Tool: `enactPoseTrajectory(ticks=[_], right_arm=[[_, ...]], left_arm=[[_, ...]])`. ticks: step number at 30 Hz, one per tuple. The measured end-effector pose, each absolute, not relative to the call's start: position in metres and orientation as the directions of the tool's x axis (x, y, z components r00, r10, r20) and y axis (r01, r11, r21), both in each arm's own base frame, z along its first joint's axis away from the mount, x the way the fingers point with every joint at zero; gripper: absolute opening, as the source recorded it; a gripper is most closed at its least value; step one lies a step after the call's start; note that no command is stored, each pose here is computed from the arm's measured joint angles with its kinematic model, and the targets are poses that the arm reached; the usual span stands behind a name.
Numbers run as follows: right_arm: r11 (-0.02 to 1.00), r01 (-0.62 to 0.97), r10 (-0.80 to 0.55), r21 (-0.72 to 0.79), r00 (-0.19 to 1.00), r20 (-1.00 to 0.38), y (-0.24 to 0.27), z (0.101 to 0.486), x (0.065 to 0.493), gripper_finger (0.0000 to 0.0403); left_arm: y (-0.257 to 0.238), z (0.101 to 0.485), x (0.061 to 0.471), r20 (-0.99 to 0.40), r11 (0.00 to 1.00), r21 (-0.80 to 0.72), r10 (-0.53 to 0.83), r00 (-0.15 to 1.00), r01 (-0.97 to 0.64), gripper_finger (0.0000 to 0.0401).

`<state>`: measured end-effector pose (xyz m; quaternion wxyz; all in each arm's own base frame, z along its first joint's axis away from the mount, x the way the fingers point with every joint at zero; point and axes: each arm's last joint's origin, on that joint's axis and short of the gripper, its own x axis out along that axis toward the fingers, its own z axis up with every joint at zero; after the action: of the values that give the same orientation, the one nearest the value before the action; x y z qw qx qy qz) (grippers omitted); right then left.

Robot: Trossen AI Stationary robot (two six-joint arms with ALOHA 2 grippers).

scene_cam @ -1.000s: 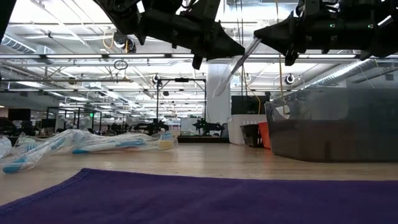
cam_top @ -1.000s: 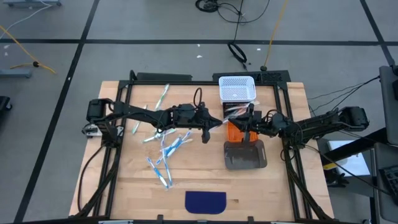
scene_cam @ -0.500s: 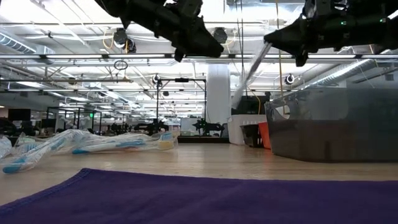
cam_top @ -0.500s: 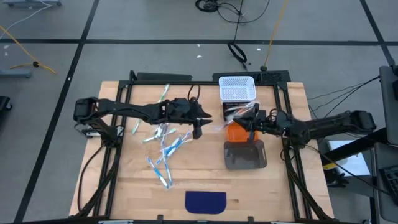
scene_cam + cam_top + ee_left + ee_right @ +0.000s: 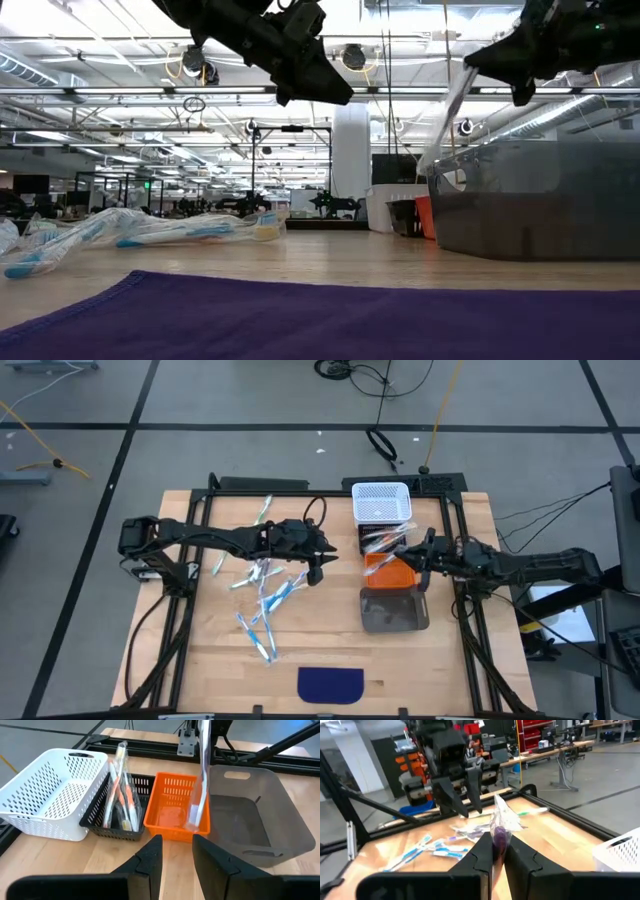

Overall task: Pick & Place Toothbrushes
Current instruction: Put the purple toothbrush into the orange bin

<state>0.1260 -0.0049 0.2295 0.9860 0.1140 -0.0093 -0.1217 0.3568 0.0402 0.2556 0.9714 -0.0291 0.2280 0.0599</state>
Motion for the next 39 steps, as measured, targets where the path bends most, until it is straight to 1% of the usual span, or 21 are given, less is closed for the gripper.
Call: enactPoseTrajectory(ticks=[3, 7, 11, 15, 18, 24, 29, 31, 34, 37, 39], right_arm=[[0.936, 0.254, -0.257, 0.243, 0.966, -0.021, -0.005, 0.229, 0.119, 0.0018], [0.924, 0.285, -0.268, 0.254, 0.958, -0.099, -0.006, 0.221, 0.115, 0.0018], [0.915, 0.298, -0.269, 0.270, 0.953, -0.141, -0.006, 0.216, 0.116, 0.0018], [0.911, 0.302, -0.269, 0.279, 0.951, -0.151, -0.006, 0.209, 0.116, 0.0018], [0.903, 0.314, -0.273, 0.293, 0.946, -0.173, -0.006, 0.195, 0.117, 0.0018], [0.891, 0.323, -0.290, 0.321, 0.946, -0.147, -0.007, 0.170, 0.118, 0.0018], [0.888, 0.327, -0.294, 0.322, 0.944, -0.148, -0.007, 0.162, 0.118, 0.0020], [0.889, 0.328, -0.295, 0.319, 0.944, -0.150, -0.007, 0.162, 0.118, 0.0035], [0.891, 0.333, -0.296, 0.308, 0.941, -0.163, -0.007, 0.160, 0.117, 0.0076], [0.882, 0.373, -0.332, 0.289, 0.925, -0.182, -0.008, 0.158, 0.117, 0.0117], [0.877, 0.411, -0.371, 0.249, 0.908, -0.193, -0.009, 0.157, 0.116, 0.0141]], left_arm=[[0.040, 0.255, 0.357, -0.449, 0.991, -0.029, 0.103, 0.887, -0.130, 0.0108], [0.040, 0.255, 0.357, -0.452, 0.991, -0.028, 0.103, 0.886, -0.129, 0.0108], [0.040, 0.255, 0.357, -0.451, 0.991, -0.026, 0.103, 0.886, -0.128, 0.0108], [0.040, 0.255, 0.357, -0.451, 0.991, -0.026, 0.103, 0.887, -0.128, 0.0108], [0.040, 0.255, 0.357, -0.451, 0.991, -0.026, 0.103, 0.887, -0.128, 0.0108], [0.040, 0.256, 0.357, -0.441, 0.991, -0.026, 0.103, 0.891, -0.128, 0.0108], [0.040, 0.256, 0.357, -0.442, 0.991, -0.027, 0.103, 0.891, -0.128, 0.0108], [0.040, 0.256, 0.357, -0.442, 0.991, -0.029, 0.103, 0.891, -0.129, 0.0108], [0.040, 0.256, 0.357, -0.442, 0.991, -0.029, 0.103, 0.891, -0.129, 0.0108], [0.040, 0.256, 0.357, -0.443, 0.991, -0.030, 0.103, 0.891, -0.129, 0.0108], [0.040, 0.256, 0.357, -0.442, 0.991, -0.031, 0.103, 0.891, -0.130, 0.0108]])
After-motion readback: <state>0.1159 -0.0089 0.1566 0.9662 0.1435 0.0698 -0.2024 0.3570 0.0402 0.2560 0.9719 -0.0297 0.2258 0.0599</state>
